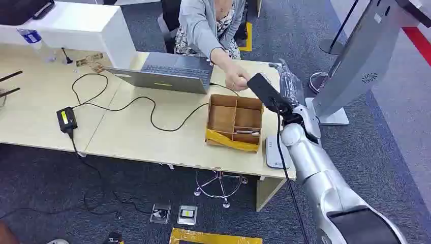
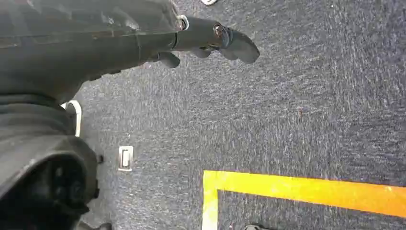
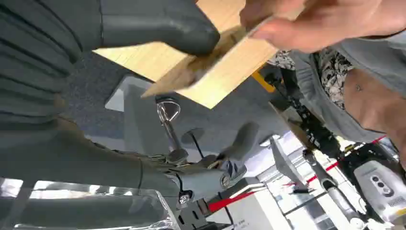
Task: Pass the card to the sensor for recognition and then transmit it.
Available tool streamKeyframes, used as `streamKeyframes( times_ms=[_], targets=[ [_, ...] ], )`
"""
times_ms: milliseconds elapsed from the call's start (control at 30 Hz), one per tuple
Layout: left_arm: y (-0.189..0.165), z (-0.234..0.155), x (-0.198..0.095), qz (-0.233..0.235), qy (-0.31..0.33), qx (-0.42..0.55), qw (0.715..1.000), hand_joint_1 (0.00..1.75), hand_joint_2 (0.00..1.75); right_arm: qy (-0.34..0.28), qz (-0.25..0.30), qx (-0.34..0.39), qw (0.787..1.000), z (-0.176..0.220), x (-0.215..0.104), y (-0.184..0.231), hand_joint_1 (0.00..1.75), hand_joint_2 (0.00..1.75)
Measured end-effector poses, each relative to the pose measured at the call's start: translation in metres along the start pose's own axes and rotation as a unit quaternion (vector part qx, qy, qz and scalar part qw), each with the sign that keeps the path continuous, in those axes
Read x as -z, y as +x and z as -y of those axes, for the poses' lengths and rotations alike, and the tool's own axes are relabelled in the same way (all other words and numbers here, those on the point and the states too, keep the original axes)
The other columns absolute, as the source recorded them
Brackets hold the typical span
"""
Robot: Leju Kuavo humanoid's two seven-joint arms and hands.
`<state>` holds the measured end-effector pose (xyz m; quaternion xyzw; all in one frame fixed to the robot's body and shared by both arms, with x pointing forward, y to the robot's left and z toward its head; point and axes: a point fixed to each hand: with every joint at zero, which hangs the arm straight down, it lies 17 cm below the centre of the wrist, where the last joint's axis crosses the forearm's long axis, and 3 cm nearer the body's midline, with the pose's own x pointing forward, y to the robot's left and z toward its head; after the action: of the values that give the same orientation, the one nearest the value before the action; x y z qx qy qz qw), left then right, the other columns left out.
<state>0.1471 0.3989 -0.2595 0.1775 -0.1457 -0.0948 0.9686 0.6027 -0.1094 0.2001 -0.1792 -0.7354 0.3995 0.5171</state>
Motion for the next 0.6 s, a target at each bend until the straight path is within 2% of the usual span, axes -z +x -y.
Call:
streamKeyframes(
  times_ms=[600],
  targets=[
    [-0.0015, 0.0087, -0.0019, -0.007, 0.002, 0.001, 1.000, 0.00, 0.00, -0.003, -0.010, 0.010, 1.000, 0.0000, 0.0015, 0.0003, 1.75, 1.75]
  ],
)
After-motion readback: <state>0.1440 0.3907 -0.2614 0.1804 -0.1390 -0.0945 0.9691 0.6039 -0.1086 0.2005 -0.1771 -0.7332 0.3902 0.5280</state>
